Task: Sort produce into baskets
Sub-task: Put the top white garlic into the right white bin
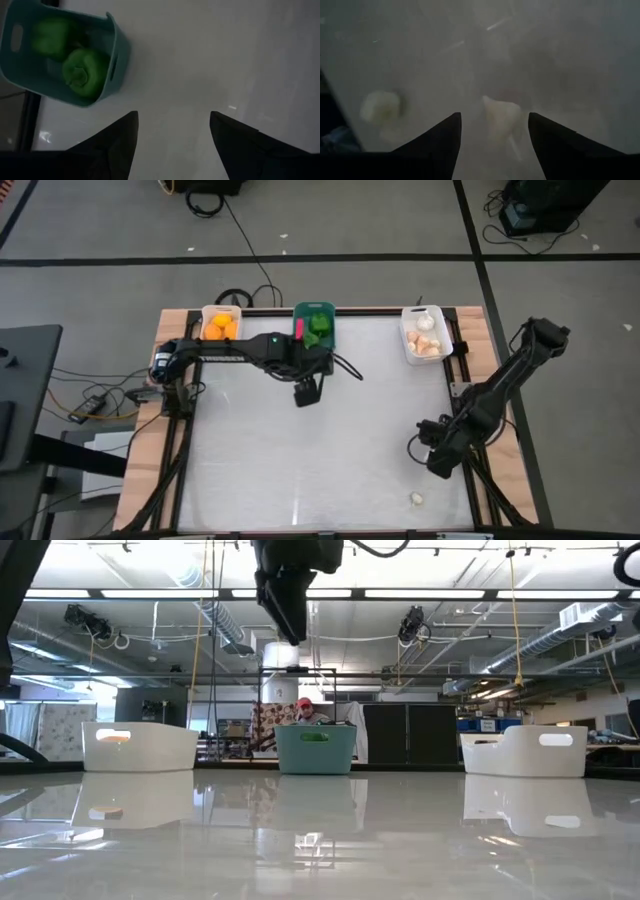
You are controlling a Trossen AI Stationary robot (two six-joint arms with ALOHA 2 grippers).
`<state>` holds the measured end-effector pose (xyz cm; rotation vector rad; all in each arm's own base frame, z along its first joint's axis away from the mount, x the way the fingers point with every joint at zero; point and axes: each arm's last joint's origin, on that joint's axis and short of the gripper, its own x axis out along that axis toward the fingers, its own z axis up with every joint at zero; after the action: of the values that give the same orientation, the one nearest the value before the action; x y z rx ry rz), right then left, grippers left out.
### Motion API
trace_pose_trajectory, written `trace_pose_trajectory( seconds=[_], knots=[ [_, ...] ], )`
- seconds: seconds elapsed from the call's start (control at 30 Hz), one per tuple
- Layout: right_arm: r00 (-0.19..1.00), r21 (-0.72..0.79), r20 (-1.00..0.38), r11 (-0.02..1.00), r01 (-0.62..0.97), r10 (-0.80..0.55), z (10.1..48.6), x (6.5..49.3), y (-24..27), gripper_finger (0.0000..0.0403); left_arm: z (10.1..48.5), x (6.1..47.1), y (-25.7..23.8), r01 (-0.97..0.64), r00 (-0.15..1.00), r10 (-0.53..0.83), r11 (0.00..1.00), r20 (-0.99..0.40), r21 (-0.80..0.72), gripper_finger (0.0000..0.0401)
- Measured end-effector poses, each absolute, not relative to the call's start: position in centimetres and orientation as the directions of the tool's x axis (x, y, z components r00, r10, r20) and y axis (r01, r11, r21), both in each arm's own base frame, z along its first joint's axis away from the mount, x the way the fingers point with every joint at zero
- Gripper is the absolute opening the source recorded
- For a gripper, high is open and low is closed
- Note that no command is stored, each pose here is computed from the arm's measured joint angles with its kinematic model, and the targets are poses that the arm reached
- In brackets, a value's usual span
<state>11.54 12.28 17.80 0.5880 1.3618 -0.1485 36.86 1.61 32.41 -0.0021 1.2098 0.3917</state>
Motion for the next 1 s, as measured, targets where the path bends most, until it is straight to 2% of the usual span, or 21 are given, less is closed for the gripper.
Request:
trace_pose_trajectory(
  seconds=[0.2, 0.37, 0.57, 0.7, 0.77, 0.9, 1.0],
  knots=[
    [0.154, 0.223, -0.973, 0.863, 0.453, 0.171, 16.3, 11.6, 13.1, 0.0240, 30.6, 36.5, 2.3, -0.258, 0.234, 0.267, 0.944, -0.935, 0.205, 0.0252],
    [0.117, 0.178, -0.983, 0.865, 0.469, 0.139, 15.4, 11.2, 14.0, 0.0240, 27.4, 35.7, 3.0, -0.252, 0.146, 0.212, 0.952, -0.966, 0.171, 0.0252],
    [0.149, 0.158, -0.984, 0.839, 0.520, 0.093, 15.0, 11.2, 14.3, 0.0215, 22.9, 34.3, 2.9, -0.267, 0.041, 0.148, 0.955, -0.988, 0.132, 0.0252],
    [0.168, 0.164, -0.982, 0.828, 0.536, 0.086, 15.0, 11.3, 14.3, 0.0170, 20.2, 33.7, 2.5, -0.285, 0.050, 0.036, 0.958, -0.998, 0.020, 0.0252],
    [0.170, 0.174, -0.981, 0.825, 0.537, 0.096, 15.0, 11.3, 14.4, 0.0143, 19.5, 33.5, 2.3, -0.295, 0.097, -0.004, 0.955, -0.995, -0.033, 0.0252],
    [0.202, 0.233, -0.969, 0.810, 0.538, 0.144, 15.3, 11.8, 14.6, 0.0096, 19.2, 32.5, 2.2, -0.319, 0.189, -0.026, 0.944, -0.982, -0.087, 0.0252],
    [0.261, 0.291, -0.950, 0.791, 0.538, 0.172, 15.8, 12.6, 14.3, 0.0087, 19.5, 31.3, 2.1, -0.342, 0.272, -0.021, 0.932, -0.962, -0.117, 0.0252]
  ],
)
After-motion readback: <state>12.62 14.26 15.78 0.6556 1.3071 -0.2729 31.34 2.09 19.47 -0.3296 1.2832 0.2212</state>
